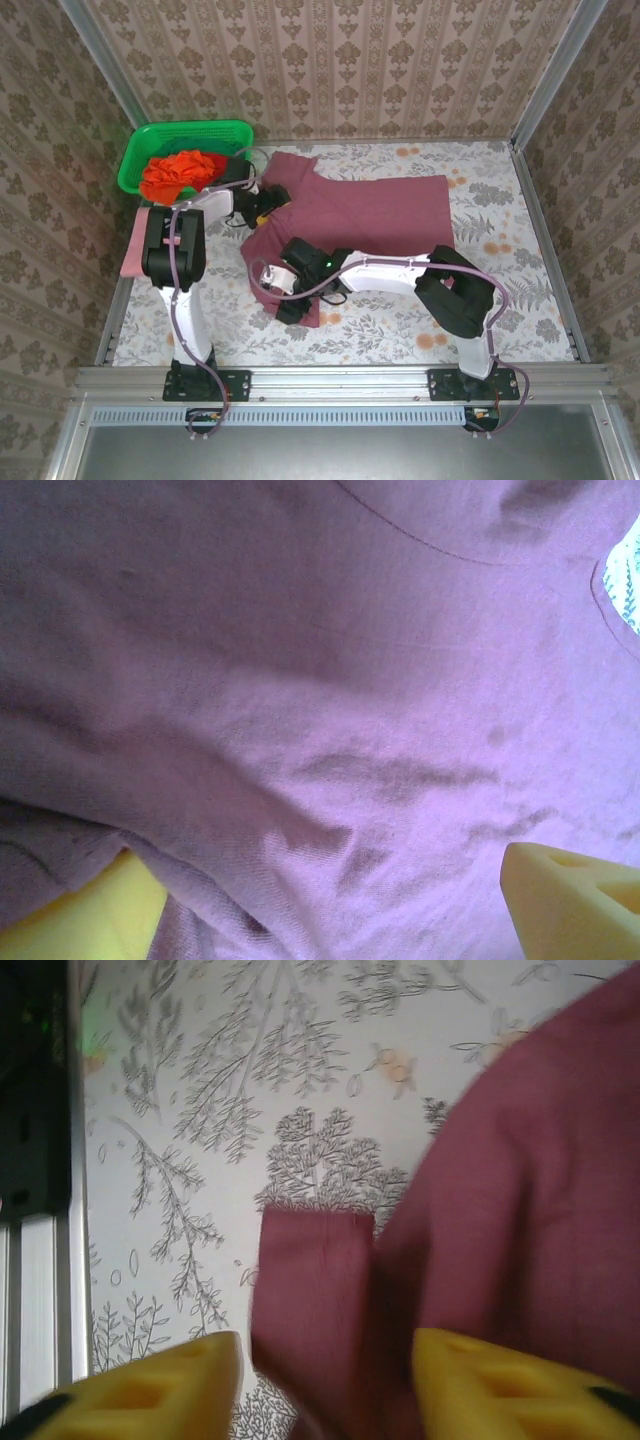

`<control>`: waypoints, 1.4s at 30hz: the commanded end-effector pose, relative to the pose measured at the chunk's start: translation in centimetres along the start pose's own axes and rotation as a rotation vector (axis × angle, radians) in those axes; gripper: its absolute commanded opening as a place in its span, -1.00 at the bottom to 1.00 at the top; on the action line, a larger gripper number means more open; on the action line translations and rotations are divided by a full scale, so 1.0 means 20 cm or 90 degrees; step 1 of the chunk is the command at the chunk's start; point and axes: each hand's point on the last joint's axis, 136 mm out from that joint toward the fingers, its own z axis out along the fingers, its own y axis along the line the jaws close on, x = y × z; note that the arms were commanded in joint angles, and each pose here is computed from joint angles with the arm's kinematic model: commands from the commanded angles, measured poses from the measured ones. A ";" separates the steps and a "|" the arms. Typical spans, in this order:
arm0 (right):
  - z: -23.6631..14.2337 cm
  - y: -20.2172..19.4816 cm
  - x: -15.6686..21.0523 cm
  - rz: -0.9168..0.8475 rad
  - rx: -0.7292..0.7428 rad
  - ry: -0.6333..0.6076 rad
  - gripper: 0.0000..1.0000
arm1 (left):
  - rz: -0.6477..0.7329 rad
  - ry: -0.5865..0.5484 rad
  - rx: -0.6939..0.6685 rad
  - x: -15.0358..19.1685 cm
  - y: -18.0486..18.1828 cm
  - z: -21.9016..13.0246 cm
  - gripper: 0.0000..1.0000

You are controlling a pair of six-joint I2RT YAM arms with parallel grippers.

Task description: Fold and stack the t-shirts

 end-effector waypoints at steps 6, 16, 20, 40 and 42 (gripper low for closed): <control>-0.45 -0.18 -0.12 0.115 0.076 -0.199 0.78 | 0.054 -0.027 -0.022 0.11 -0.09 -0.30 1.00; -0.90 -1.01 0.47 0.545 0.391 -0.285 0.68 | 0.099 -0.157 -0.123 0.39 -0.07 -0.70 1.00; -0.96 -1.27 0.66 0.680 0.430 -0.255 0.56 | 0.062 -0.193 -0.167 0.57 0.14 -0.74 0.99; -1.04 -1.74 1.01 0.950 0.379 -0.292 0.38 | -0.086 -0.069 -0.078 0.97 0.35 -0.56 0.81; -1.09 -1.73 0.94 0.923 0.367 -0.320 0.39 | -0.092 -0.059 -0.090 1.02 0.36 -0.56 0.75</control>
